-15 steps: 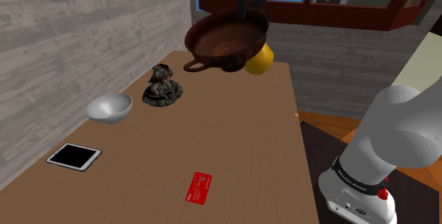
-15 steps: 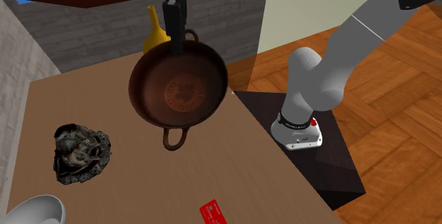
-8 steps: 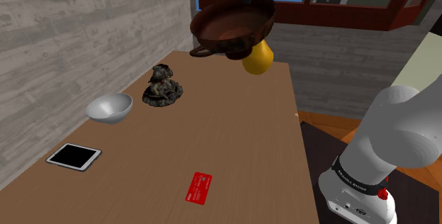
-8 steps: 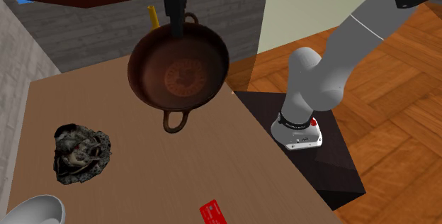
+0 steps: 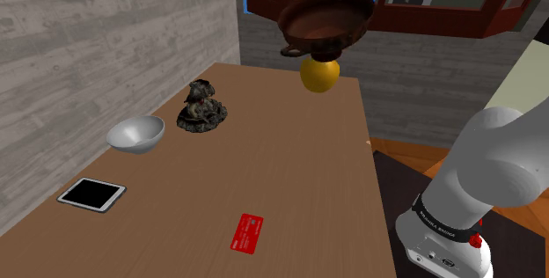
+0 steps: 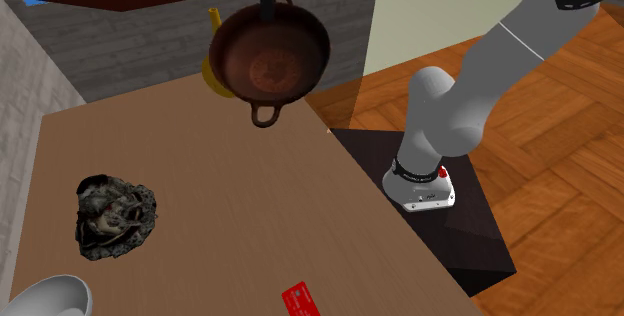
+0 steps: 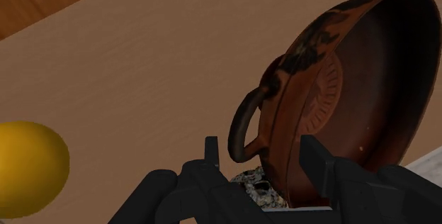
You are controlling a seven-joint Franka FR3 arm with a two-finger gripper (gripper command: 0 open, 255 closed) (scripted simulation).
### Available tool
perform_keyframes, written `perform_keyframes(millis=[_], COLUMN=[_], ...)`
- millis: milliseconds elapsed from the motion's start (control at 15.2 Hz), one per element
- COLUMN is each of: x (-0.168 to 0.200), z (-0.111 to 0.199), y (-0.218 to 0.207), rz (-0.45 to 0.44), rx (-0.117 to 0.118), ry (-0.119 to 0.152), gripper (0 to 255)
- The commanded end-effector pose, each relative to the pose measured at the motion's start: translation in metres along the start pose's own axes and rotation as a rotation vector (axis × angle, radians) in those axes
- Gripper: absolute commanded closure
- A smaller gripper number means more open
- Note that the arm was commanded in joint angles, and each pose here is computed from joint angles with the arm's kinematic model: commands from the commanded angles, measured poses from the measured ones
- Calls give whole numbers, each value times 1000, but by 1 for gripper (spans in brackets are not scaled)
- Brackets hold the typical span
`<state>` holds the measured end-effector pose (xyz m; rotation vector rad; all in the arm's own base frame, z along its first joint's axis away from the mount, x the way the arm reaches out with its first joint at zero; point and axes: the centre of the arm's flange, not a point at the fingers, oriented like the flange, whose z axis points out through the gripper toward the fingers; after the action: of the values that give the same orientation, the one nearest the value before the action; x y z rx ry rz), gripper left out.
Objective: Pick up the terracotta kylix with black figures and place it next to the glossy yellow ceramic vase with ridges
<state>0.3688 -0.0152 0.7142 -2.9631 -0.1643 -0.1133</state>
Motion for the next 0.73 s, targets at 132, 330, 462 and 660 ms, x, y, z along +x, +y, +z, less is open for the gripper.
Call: perform_keyframes(millis=[132, 330, 462, 660], x=[-6, -13, -17, -23], z=[-10, -17, -22, -30], y=[52, 90, 116, 155], rz=[-2, -2, -2, -2], rx=[0, 0, 0, 0], ry=[1, 1, 1, 1], gripper=[255, 255, 255, 255])
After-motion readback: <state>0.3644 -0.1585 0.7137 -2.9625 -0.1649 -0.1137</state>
